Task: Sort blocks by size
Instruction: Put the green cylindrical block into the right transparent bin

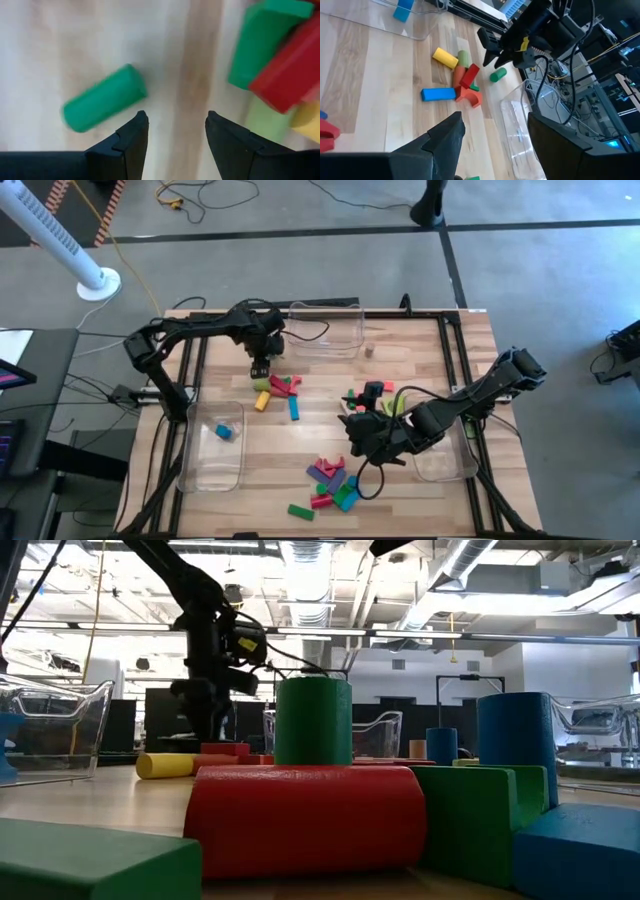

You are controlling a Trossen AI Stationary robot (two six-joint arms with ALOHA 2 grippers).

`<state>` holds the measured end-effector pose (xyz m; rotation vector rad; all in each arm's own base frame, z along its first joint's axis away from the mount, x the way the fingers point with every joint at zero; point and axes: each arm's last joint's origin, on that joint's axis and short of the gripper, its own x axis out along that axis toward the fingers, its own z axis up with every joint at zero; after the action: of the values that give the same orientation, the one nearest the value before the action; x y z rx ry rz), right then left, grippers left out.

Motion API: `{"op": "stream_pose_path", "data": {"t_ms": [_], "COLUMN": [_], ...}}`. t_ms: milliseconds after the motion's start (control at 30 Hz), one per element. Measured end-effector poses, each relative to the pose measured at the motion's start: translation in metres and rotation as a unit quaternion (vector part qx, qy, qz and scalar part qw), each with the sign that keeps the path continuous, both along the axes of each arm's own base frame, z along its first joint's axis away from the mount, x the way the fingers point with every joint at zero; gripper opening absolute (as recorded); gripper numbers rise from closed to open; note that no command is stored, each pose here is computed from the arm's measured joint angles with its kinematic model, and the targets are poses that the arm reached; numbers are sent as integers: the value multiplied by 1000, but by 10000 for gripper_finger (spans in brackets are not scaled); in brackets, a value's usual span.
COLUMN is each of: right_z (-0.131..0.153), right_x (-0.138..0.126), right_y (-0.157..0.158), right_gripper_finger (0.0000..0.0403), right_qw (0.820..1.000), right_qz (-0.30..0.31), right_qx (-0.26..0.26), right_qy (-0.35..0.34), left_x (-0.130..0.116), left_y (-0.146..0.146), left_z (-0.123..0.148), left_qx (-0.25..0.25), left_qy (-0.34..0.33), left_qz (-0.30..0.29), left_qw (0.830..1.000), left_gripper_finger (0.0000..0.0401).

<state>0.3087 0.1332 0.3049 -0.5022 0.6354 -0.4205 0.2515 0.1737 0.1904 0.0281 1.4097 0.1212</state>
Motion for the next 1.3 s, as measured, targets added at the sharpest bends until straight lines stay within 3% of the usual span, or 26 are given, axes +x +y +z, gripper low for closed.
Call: {"op": "stream_pose_path", "data": {"t_ms": [167,333,600,800,1067,1300], "right_z": [0,0,0,-1,-1,-1], "right_x": [0,0,0,0,-1,0], "right_y": [0,0,0,0,0,-2], "right_gripper_finger": [258,258,258,258,258,258], "right_qw": [1000,1000,1000,1000,1000,1000], "right_qz": [0,0,-1,-1,0,-1], "right_qx": [0,-1,-1,-1,-1,0], "right_qy": [1,2,2,3,4,6], "left_x": [1,-1,8,7,0,-2], "left_y": [3,9,15,16,21,27], "left_z": [2,-1,3,-7,-27,-32], "left_qx": [25,98,150,133,77,62], "left_qy": [5,44,18,44,83,75], "left_qz": [-11,-55,-110,-141,-134,-114], "left_qw": [1000,993,982,980,985,989], "left_gripper_finger": [187,186,186,186,186,185]}}
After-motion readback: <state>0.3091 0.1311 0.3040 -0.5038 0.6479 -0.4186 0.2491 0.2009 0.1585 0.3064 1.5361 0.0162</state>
